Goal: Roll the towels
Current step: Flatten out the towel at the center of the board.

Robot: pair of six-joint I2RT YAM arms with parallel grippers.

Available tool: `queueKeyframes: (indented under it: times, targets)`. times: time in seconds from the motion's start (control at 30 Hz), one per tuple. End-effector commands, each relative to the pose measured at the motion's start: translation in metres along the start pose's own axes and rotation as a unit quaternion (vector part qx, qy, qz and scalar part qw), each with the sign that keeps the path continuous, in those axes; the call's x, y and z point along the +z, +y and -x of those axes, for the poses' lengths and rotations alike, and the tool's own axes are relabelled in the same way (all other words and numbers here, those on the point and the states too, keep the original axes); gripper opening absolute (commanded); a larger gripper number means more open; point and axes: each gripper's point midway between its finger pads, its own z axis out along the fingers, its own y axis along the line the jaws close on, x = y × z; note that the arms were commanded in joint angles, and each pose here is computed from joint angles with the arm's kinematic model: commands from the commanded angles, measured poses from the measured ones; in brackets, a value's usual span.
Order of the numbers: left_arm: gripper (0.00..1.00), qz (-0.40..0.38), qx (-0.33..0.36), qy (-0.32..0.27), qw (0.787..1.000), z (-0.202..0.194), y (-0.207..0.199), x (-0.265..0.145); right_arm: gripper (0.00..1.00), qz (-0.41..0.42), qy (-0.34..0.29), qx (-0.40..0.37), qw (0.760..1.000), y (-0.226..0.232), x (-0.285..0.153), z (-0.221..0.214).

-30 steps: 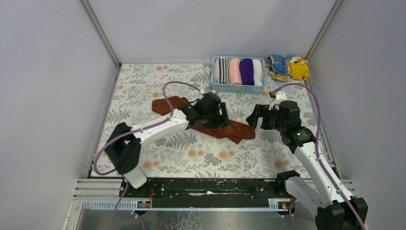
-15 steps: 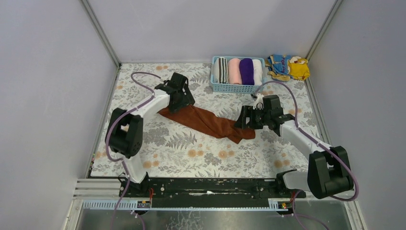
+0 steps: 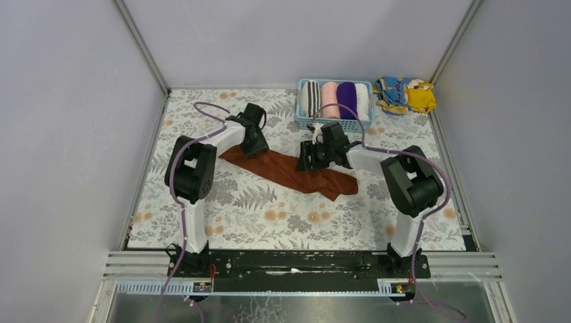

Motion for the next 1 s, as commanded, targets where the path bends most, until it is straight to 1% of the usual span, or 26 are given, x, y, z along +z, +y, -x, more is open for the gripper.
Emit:
queueKeyframes:
  times: [0.0,0.03,0.07,0.1,0.13,0.17,0.2,0.23,0.33,0.4,0.47,0.53,0.57,0.63,0.67,0.7,0.77,0.8,0.9,0.97]
  targets:
    - [0.35,-0.01,-0.002,-0.006,1.0,0.006,0.008,0.003,0.58,-0.009,-0.029,-0.034,0.999,0.001,0.017,0.029]
    - [0.27,-0.016,-0.002,-0.009,1.0,0.009,0.007,0.001,0.48,-0.011,-0.029,-0.039,0.999,0.001,0.018,0.032]
    - [0.23,-0.021,-0.001,-0.013,1.0,0.013,0.006,-0.002,0.38,-0.017,-0.028,-0.045,0.998,-0.001,0.017,0.034]
    - [0.17,-0.029,-0.001,-0.018,0.999,0.02,0.003,-0.007,0.25,-0.027,-0.029,-0.055,0.998,-0.003,0.015,0.039]
    - [0.12,-0.035,-0.001,-0.022,0.999,0.025,0.001,-0.012,0.21,-0.039,-0.032,-0.066,0.997,-0.003,0.01,0.045]
    - [0.08,-0.043,-0.001,-0.029,0.999,0.032,-0.002,-0.019,0.12,-0.055,-0.035,-0.081,0.995,-0.006,0.004,0.052]
    - [0.05,-0.049,-0.002,-0.038,0.998,0.04,-0.005,-0.028,0.04,-0.073,-0.04,-0.096,0.992,-0.008,-0.005,0.06]
    - [0.04,-0.057,-0.004,-0.046,0.997,0.048,-0.008,-0.037,0.0,-0.09,-0.045,-0.11,0.989,-0.008,-0.014,0.068]
    - [0.03,-0.096,-0.008,-0.077,0.992,0.067,-0.02,-0.075,0.0,-0.134,-0.067,-0.147,0.978,-0.005,-0.051,0.091]
    - [0.03,-0.125,-0.011,-0.098,0.987,0.072,-0.027,-0.102,0.0,-0.138,-0.084,-0.162,0.974,0.007,-0.078,0.1]
    - [0.06,-0.158,-0.023,-0.124,0.979,0.071,-0.027,-0.133,0.02,-0.118,-0.101,-0.173,0.973,0.026,-0.103,0.101]
    - [0.09,-0.185,-0.041,-0.136,0.972,0.057,-0.019,-0.15,0.03,-0.078,-0.107,-0.183,0.974,0.051,-0.122,0.091]
    - [0.13,-0.198,-0.054,-0.142,0.968,0.049,-0.013,-0.156,0.04,-0.055,-0.104,-0.186,0.975,0.064,-0.128,0.082]
    - [0.16,-0.209,-0.088,-0.144,0.963,0.024,0.006,-0.159,0.07,-0.011,-0.081,-0.192,0.978,0.084,-0.13,0.052]
    - [0.21,-0.205,-0.104,-0.139,0.963,0.007,0.021,-0.153,0.09,0.01,-0.064,-0.194,0.979,0.094,-0.129,0.034]
    - [0.27,-0.193,-0.123,-0.125,0.966,-0.018,0.041,-0.141,0.13,0.025,-0.04,-0.193,0.98,0.099,-0.126,0.011]
    - [0.35,-0.185,-0.144,-0.11,0.966,-0.051,0.067,-0.132,0.23,0.047,-0.004,-0.187,0.981,0.105,-0.123,-0.024]
    - [0.41,-0.18,-0.149,-0.1,0.967,-0.066,0.078,-0.128,0.28,0.054,0.011,-0.178,0.982,0.105,-0.122,-0.039]
    - [0.56,-0.168,-0.14,-0.072,0.973,-0.1,0.1,-0.126,0.4,0.055,0.041,-0.158,0.985,0.099,-0.126,-0.072]
    - [0.63,-0.151,-0.132,-0.064,0.978,-0.111,0.112,-0.129,0.47,0.05,0.047,-0.154,0.986,0.094,-0.132,-0.083]
